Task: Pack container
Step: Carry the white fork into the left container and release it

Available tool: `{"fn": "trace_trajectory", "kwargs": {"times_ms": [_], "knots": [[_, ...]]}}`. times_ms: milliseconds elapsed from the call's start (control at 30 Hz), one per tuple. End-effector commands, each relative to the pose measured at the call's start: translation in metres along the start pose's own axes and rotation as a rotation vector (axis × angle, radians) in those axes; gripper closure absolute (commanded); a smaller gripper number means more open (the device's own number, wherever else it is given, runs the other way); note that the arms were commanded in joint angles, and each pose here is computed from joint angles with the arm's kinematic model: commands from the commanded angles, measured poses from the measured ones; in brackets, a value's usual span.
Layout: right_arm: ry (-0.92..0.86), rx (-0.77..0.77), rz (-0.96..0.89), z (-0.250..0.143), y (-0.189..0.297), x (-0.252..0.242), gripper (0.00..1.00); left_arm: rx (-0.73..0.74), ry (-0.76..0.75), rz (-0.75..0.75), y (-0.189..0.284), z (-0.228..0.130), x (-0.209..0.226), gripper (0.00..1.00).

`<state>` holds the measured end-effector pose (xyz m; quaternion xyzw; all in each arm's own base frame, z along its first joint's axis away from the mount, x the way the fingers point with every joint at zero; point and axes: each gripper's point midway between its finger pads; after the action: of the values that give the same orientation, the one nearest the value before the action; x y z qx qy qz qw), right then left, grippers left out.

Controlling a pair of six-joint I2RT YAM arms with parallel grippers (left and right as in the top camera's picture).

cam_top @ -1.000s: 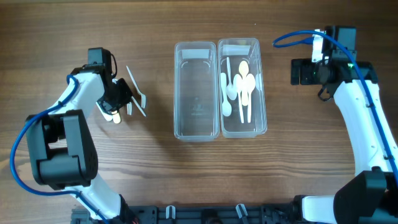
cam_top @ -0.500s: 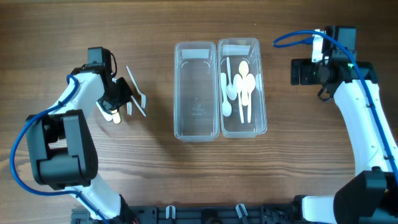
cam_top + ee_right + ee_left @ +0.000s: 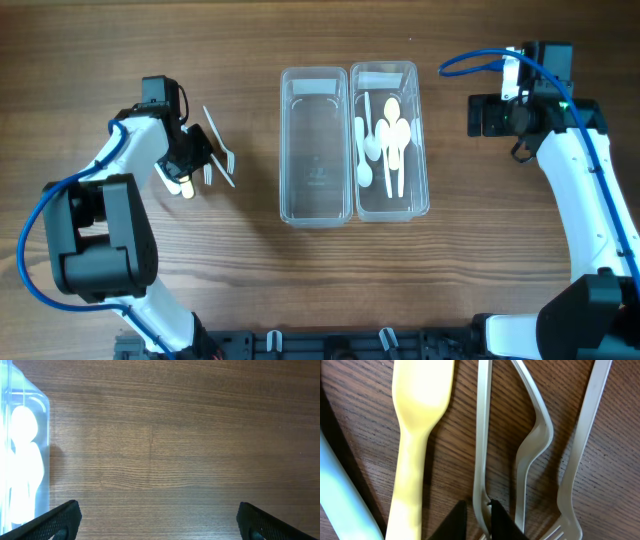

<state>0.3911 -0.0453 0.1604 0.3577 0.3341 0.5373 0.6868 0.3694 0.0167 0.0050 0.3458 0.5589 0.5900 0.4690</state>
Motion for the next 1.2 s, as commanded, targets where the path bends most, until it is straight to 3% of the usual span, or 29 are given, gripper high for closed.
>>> {"fn": "trace_trajectory", "kwargs": {"times_ms": [0, 200, 500, 800, 1000, 1167], "knots": [[0.002, -0.033, -0.019, 0.009, 0.009, -0.005, 0.00, 0.028, 0.004, -0.008, -0.008, -0.006, 0.000, 0.90], [0.002, -0.033, -0.019, 0.009, 0.009, -0.005, 0.00, 0.029, 0.005, -0.007, -0.008, -0.006, 0.000, 0.96], [0.002, -0.033, -0.019, 0.009, 0.009, -0.005, 0.00, 0.012, 0.005, -0.012, 0.005, -0.001, -0.002, 0.96], [0.002, -0.033, -0.019, 0.009, 0.009, -0.005, 0.00, -0.231, -0.021, -0.109, 0.114, 0.039, -0.028, 0.96], [0.002, -0.033, -0.019, 0.009, 0.009, -0.005, 0.00, -0.345, -0.104, -0.202, 0.169, 0.028, -0.062, 0.96], [0.002, -0.033, -0.019, 0.009, 0.009, -0.005, 0.00, -0.333, -0.249, -0.248, 0.174, 0.002, -0.110, 0.96]]}}
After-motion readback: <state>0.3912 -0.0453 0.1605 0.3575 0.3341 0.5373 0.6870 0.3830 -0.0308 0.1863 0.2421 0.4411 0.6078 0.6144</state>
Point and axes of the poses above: each gripper's point midway between its finger pads, its own y axis back along the fingers, its own x axis along the line the jaws close on, z = x × y, and after that the axes turned 12 degrees about -y, right-handed
